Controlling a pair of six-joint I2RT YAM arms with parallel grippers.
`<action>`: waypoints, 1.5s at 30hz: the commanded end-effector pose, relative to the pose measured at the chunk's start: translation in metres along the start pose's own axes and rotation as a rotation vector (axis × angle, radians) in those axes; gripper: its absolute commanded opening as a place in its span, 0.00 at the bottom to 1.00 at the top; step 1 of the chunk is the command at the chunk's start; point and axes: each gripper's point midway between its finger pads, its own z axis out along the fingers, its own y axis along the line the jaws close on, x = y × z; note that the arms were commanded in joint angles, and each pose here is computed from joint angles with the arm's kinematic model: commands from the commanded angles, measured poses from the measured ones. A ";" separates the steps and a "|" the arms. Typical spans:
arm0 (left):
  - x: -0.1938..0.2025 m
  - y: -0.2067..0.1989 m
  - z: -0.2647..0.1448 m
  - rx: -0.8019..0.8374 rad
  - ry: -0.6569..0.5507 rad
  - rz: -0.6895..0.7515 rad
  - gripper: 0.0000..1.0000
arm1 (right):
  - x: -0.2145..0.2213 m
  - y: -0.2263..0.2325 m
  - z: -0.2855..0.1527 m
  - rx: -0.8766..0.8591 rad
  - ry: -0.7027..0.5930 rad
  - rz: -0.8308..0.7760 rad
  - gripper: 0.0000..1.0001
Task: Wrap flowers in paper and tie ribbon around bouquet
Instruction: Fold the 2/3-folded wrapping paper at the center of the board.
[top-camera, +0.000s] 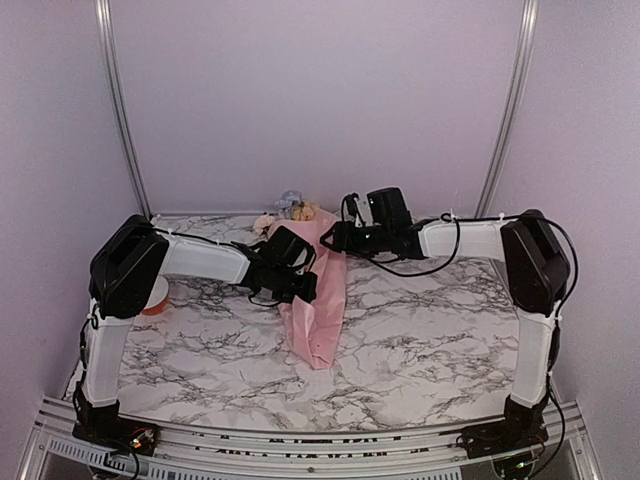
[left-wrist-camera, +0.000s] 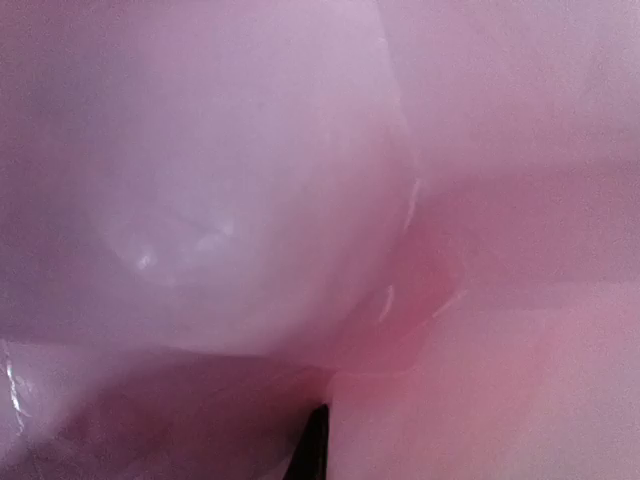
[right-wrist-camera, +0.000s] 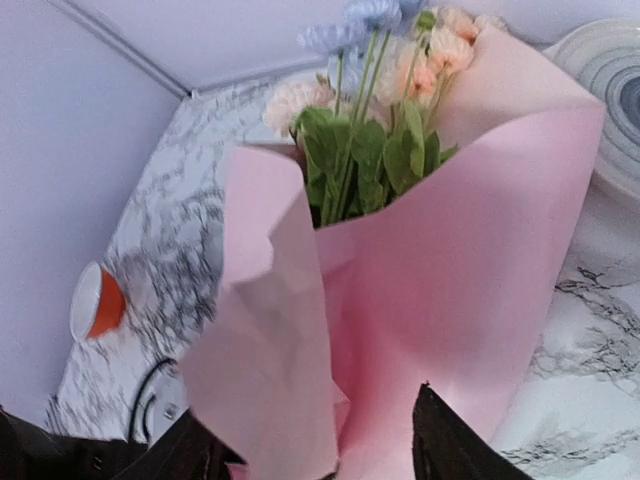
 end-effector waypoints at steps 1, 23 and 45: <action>0.009 0.008 0.006 -0.030 0.037 0.014 0.02 | 0.014 -0.002 0.012 -0.012 0.061 -0.005 0.53; 0.030 -0.129 -0.057 0.267 0.033 0.294 0.38 | -0.003 -0.062 0.036 -0.025 0.050 -0.040 0.00; 0.010 -0.077 -0.123 -0.091 -0.093 0.517 0.17 | -0.004 -0.082 0.046 -0.009 0.049 -0.027 0.00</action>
